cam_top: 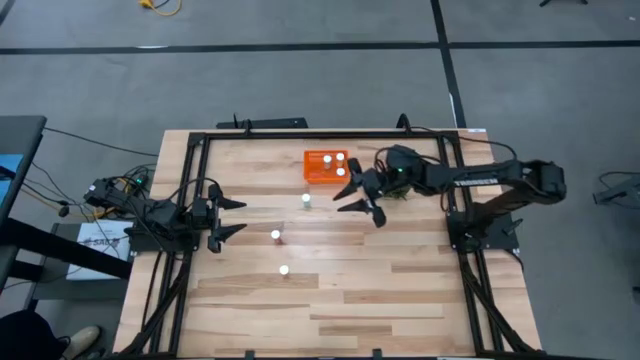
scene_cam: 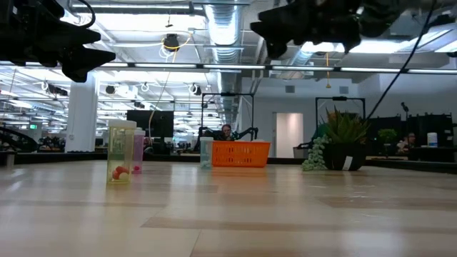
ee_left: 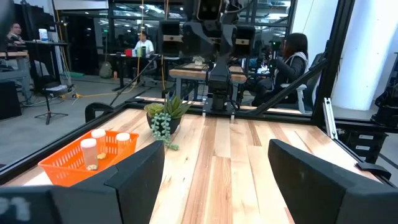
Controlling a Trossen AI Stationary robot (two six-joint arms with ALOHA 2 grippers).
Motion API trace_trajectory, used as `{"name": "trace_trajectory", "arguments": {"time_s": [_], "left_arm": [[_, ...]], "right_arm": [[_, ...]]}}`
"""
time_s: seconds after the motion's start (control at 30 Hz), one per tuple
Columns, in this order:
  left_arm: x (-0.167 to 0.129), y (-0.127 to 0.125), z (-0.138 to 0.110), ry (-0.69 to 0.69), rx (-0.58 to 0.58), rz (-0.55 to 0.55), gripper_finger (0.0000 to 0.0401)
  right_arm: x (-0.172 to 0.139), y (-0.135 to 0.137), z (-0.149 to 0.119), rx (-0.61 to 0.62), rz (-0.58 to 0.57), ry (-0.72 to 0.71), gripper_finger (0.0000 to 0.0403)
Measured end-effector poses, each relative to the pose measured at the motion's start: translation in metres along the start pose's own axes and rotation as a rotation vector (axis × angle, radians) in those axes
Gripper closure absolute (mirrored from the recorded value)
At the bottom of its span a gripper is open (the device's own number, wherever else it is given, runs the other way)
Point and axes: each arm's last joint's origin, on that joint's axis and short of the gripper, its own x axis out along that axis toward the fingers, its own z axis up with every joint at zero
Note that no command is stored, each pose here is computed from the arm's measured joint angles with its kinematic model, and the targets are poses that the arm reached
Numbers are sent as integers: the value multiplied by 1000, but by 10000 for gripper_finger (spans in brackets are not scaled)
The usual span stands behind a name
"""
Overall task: Pick and place pill bottles into a basket
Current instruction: Put the blue pill bottle into the orange bin
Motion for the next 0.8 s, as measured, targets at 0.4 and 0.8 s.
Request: {"name": "trace_trajectory", "arguments": {"time_s": [0.4, 0.8], "left_arm": [[0, 0, 0, 0, 0, 0, 124], [0, 0, 0, 0, 0, -1, 124]], "right_arm": [[-24, 9, -38, 31, 145, -78, 271], [-65, 60, -30, -30, -2, -209, 276]]}}
